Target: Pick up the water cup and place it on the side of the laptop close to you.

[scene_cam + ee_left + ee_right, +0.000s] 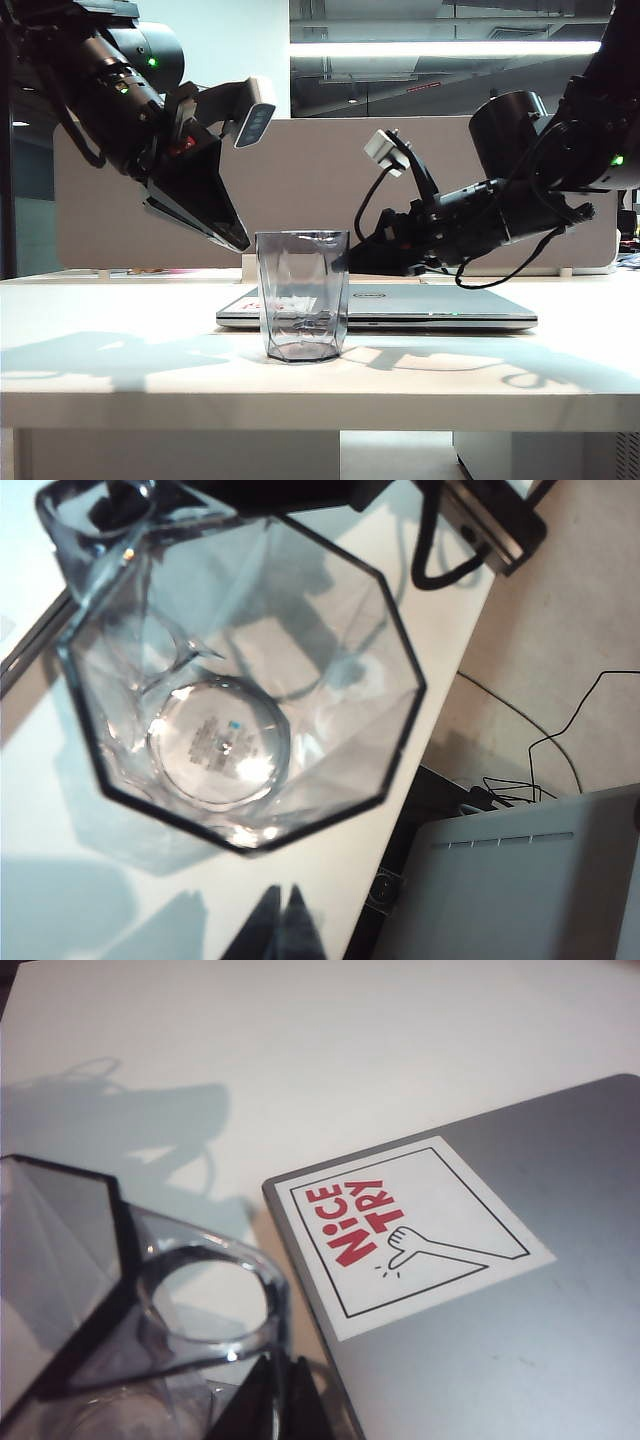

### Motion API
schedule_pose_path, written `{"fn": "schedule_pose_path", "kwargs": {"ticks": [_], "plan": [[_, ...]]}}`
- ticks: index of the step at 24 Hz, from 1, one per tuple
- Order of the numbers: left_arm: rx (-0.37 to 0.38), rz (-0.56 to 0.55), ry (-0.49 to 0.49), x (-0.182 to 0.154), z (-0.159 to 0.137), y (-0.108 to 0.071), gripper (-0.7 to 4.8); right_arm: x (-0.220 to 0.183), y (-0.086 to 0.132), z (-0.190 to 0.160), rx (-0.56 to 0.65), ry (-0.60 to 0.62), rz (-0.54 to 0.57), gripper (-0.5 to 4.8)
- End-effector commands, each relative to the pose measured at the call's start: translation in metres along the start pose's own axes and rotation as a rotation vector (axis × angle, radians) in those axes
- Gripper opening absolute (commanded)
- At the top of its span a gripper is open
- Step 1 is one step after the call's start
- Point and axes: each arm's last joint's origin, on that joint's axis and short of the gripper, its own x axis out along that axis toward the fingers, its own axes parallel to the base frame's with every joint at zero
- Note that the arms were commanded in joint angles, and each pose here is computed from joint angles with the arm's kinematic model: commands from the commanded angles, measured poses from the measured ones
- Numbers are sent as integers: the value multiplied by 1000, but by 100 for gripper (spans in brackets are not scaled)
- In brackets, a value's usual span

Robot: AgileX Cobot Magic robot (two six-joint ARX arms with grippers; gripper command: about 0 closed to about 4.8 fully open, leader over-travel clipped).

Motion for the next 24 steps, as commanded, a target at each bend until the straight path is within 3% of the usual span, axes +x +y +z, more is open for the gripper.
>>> {"fn": "schedule_pose_path", "kwargs": {"ticks": [1,6,14,21,24], "plan": [[-1,-6,0,-2,0,-1,-6,-4,0,8,17,2,-51,-2],[-4,-10,8,-2,0,-2,-6,-14,4,21,41,38,-128,-2],[-3,-10,7,-2,0,-2,-6,-45,29,13,97,26,-287,-2],[-4,-11,7,-1,0,-2,-6,-80,58,5,127,-88,-530,-2],[-3,-11,6,-1,0,-2,-6,-88,64,-5,170,-75,-638,-2]]}}
